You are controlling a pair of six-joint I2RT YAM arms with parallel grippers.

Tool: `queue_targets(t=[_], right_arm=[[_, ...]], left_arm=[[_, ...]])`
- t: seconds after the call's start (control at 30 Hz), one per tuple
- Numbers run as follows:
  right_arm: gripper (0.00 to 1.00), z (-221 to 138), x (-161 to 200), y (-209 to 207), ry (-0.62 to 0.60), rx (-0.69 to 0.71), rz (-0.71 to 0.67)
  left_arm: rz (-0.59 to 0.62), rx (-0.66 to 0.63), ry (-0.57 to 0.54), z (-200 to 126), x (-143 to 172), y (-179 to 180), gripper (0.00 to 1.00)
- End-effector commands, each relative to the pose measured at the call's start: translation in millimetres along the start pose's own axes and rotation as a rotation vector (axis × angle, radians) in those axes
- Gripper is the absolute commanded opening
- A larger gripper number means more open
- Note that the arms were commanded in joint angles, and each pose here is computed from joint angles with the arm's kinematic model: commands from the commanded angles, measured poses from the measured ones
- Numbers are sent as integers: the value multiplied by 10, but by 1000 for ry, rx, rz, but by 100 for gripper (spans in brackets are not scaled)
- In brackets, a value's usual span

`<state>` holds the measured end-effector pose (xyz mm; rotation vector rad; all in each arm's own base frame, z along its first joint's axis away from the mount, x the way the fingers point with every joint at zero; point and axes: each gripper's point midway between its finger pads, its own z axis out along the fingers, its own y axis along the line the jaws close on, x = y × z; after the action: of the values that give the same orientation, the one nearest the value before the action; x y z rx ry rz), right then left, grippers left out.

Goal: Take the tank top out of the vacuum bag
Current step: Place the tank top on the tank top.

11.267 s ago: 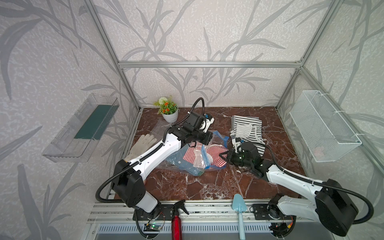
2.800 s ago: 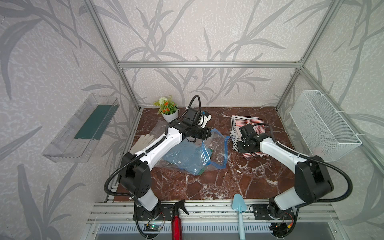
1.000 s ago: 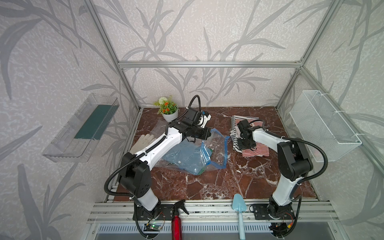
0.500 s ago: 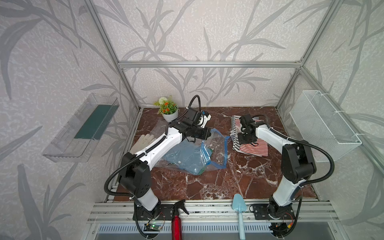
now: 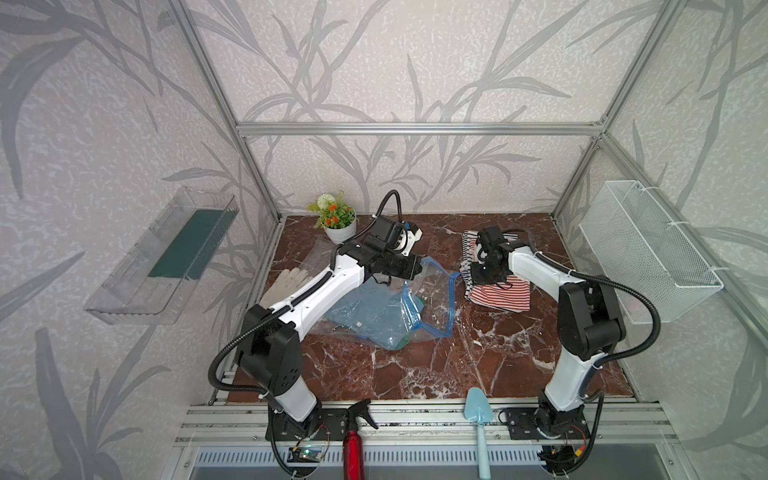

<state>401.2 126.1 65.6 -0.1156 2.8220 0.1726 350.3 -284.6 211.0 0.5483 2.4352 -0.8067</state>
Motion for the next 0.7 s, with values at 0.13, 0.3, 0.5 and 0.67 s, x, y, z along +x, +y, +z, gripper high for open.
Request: queue_targets(t=[0.13, 0.3, 0.5, 0.67], right_arm=[[27, -50, -131, 111, -12, -46, -5], [34, -325, -430, 138, -114, -39, -9], [36, -354, -967, 27, -235, 69, -8], [34, -178, -1371, -67, -295, 157, -15]], left_arm=[[20, -5, -15, -95, -40, -21, 0], [20, -1, -12, -95, -43, -27, 0], [28, -12, -10, -116, -42, -12, 0], [32, -21, -5, -102, -33, 21, 0]])
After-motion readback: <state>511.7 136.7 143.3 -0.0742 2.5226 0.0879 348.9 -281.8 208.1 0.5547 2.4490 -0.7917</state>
